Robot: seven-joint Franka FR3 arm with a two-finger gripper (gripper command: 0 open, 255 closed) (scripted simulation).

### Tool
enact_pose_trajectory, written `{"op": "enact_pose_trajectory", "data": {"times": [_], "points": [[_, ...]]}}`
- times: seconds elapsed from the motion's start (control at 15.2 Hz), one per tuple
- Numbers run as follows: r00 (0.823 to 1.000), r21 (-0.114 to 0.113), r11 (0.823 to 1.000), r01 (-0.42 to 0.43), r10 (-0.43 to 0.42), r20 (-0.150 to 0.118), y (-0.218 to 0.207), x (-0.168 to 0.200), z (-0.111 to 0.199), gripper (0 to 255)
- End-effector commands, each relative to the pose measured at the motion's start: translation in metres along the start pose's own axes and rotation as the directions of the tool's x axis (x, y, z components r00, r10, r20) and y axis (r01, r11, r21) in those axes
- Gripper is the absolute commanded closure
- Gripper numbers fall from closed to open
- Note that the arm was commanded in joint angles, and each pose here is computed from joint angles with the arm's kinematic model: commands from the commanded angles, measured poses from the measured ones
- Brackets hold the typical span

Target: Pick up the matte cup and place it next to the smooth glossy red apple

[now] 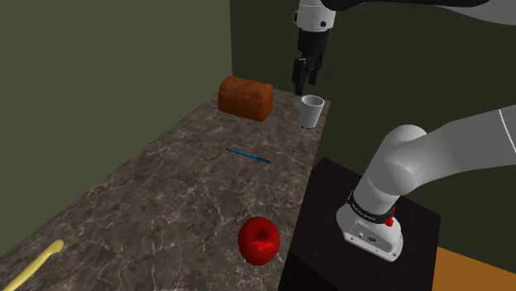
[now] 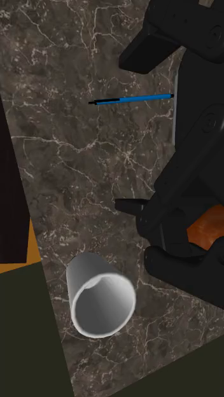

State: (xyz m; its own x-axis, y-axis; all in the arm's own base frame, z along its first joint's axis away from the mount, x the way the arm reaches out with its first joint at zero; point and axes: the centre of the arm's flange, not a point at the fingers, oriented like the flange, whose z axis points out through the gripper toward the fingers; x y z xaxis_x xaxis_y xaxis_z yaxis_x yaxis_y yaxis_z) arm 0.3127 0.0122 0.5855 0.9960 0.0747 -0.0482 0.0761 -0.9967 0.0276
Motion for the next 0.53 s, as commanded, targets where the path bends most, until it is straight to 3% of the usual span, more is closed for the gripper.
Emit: {"op": "enact_pose_trajectory", "data": {"times": [0.0,0.46], "points": [[1.0,0.0,1.0,0.0,0.0,0.0,0.0,0.0,0.0,0],[0.998,-0.036,0.998,0.06,-0.06,-0.02,0.065,0.009,0.059,0]]}}
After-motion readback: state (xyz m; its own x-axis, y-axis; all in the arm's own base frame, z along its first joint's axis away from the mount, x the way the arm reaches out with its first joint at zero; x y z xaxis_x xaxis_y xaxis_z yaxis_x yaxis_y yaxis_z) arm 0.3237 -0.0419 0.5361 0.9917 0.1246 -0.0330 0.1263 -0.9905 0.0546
